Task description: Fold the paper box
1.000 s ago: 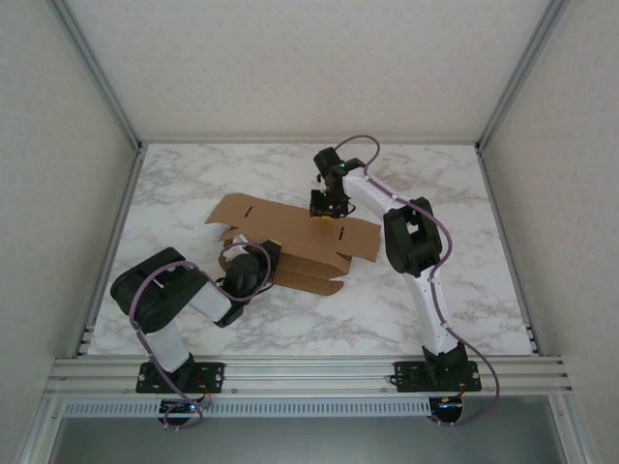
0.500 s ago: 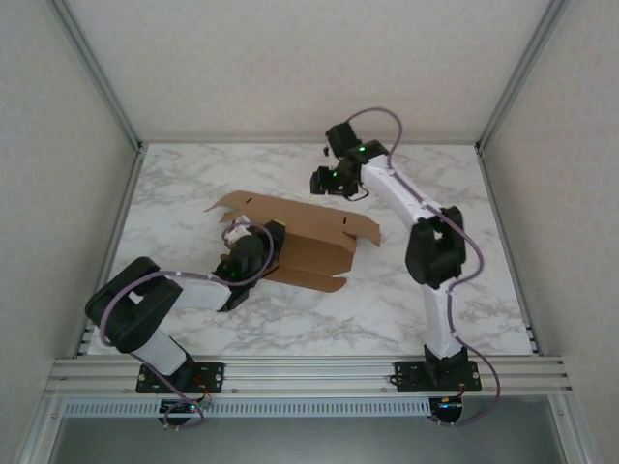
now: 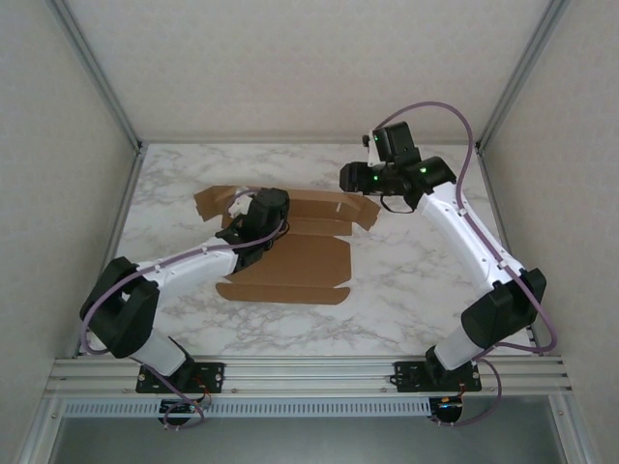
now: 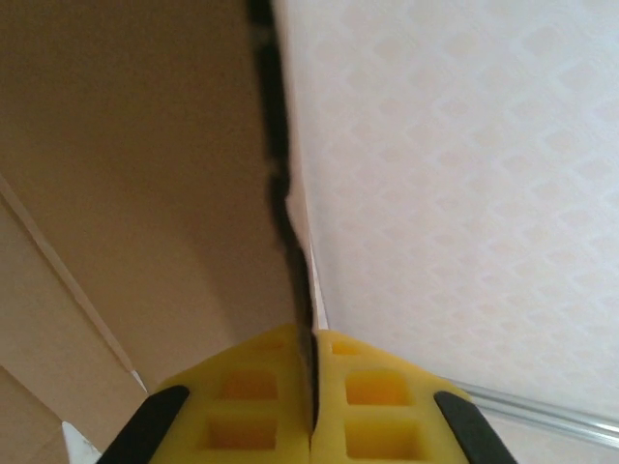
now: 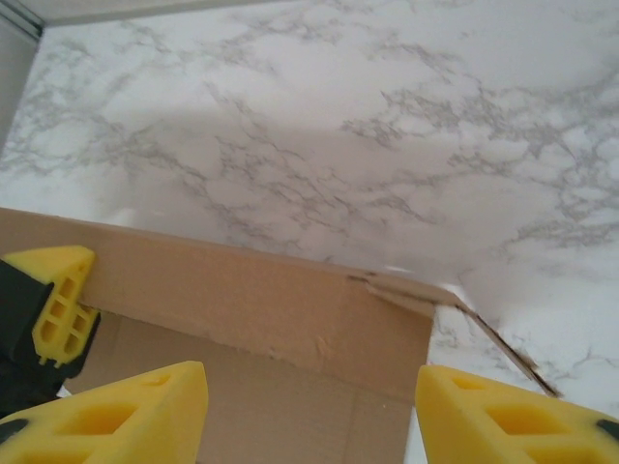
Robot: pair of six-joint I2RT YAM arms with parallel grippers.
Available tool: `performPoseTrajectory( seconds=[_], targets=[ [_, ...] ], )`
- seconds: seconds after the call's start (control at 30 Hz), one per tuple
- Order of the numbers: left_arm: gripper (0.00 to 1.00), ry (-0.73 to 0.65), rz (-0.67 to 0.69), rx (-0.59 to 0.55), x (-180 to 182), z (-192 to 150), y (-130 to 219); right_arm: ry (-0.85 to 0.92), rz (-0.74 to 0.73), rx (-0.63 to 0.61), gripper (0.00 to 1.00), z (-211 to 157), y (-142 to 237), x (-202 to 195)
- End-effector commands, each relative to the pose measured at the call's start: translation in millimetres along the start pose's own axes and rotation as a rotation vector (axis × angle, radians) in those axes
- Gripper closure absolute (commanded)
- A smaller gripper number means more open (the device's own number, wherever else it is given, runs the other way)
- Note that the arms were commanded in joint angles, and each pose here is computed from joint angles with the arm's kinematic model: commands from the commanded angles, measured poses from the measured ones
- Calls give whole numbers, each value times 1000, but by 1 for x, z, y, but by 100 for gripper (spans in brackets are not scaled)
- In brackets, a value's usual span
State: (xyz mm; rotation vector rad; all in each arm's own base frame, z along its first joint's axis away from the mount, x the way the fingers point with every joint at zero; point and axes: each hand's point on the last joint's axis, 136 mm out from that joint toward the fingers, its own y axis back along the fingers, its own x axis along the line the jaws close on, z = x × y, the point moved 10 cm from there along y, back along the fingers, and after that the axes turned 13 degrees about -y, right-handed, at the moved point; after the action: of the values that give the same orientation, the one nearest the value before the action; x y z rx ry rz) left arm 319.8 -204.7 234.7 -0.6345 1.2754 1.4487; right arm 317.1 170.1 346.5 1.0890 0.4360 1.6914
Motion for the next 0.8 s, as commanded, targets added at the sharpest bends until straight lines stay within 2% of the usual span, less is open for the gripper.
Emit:
performPoseTrajectory(
  seconds=[0.0, 0.1, 0.2, 0.4, 0.57, 0.77],
  targets=[
    [100, -51, 82, -61, 17, 0, -11, -5, 15, 41, 41, -6, -2, -8],
    [99, -86, 11, -80, 27, -1, -14, -34, 48, 63, 41, -9, -10, -13],
    [94, -85, -27, -97, 42, 0, -16, -100, 58, 69, 41, -7, -18, -17],
    [93, -75, 13, -105, 58, 3, -27, -267, 103, 136, 49, 2, -39, -26],
    [95, -79, 85, -119, 59, 12, -37, -292, 96, 183, 46, 10, -60, -24],
    [96, -70, 70, -99, 65, 14, -40, -304, 123, 185, 41, 21, -81, -20]
  ],
)
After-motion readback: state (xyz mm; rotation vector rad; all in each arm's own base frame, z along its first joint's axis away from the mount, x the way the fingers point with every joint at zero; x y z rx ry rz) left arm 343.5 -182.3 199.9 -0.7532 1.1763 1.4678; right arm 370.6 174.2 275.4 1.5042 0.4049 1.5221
